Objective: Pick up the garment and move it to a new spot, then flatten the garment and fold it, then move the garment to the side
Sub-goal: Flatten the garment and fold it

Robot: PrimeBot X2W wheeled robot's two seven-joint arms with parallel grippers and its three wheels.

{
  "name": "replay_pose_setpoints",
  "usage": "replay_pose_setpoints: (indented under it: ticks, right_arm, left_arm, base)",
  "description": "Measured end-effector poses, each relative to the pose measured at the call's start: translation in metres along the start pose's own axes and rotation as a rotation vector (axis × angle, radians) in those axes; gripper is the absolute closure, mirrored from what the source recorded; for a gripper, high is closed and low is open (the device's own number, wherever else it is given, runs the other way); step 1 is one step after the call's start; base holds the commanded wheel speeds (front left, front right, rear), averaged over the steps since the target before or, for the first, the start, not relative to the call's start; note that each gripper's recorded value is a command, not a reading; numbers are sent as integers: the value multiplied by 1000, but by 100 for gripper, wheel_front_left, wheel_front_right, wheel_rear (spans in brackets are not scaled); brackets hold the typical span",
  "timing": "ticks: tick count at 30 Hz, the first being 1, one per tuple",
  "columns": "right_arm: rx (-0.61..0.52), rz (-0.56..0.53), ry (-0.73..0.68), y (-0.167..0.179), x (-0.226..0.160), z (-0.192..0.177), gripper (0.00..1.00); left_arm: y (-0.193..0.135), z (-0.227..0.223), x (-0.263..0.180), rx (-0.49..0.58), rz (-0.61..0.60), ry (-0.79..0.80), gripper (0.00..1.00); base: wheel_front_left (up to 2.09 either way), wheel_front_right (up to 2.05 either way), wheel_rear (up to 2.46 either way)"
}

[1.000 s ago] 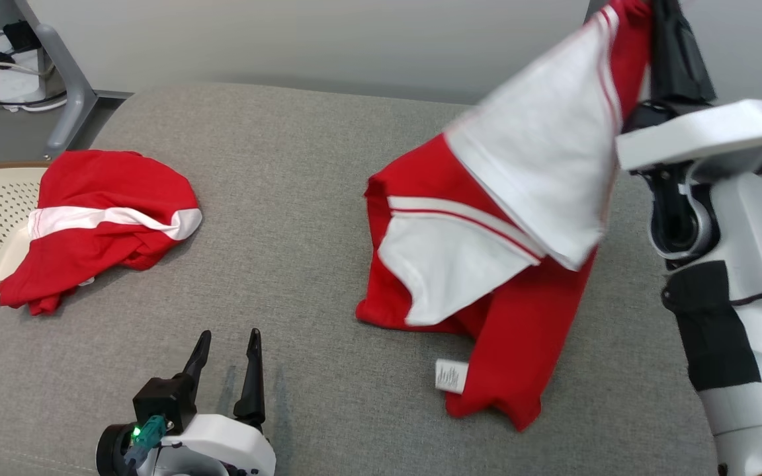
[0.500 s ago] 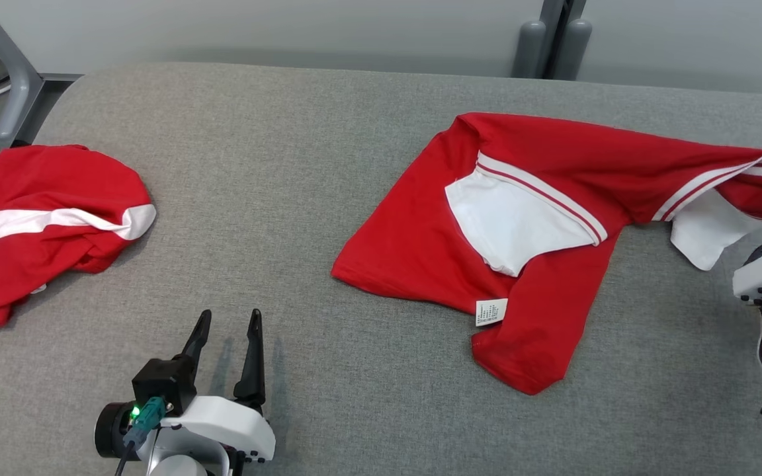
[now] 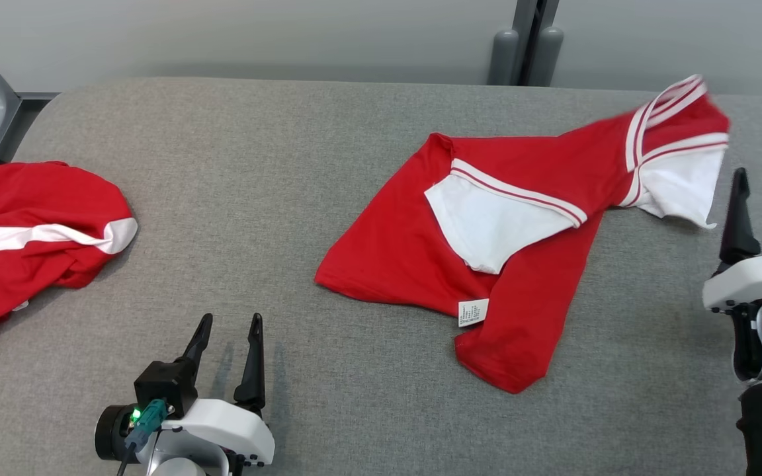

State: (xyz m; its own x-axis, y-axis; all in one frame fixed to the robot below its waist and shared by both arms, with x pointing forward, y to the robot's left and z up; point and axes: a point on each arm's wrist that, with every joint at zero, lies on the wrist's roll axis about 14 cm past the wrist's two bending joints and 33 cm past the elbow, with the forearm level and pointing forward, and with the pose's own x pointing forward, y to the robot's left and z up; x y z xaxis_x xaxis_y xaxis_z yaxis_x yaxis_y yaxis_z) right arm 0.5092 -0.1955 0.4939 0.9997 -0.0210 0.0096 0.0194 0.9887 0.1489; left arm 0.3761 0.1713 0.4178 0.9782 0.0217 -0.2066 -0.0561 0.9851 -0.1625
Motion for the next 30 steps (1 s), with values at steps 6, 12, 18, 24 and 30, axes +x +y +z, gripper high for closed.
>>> replay_pose_setpoints:
  ticks: [6, 12, 18, 24, 30]
  right_arm:
    - [-78, 77, -51, 17, -11, 15, 0]
    - [-107, 129, -68, 30, -30, 18, 0]
    - [-81, 130, -32, 29, -49, 3, 0]
    - [-51, 93, 33, 16, -66, -20, 0]
    - [-47, 52, 61, 0, -74, -30, 0]
  left_arm:
    - [-8, 0, 2, 1, -22, 0, 0]
    - [-21, -2, 6, 16, -69, 7, 0]
    - [-39, -7, 14, 22, -124, 22, 0]
    - [-59, -14, 29, 18, -182, 49, 0]
    - [-72, -27, 45, 16, -213, 89, 0]
  base:
    - [0, 0, 0]
    - [0, 0, 0]
    - [0, 0, 0]
    - [0, 0, 0]
    - [0, 0, 0]
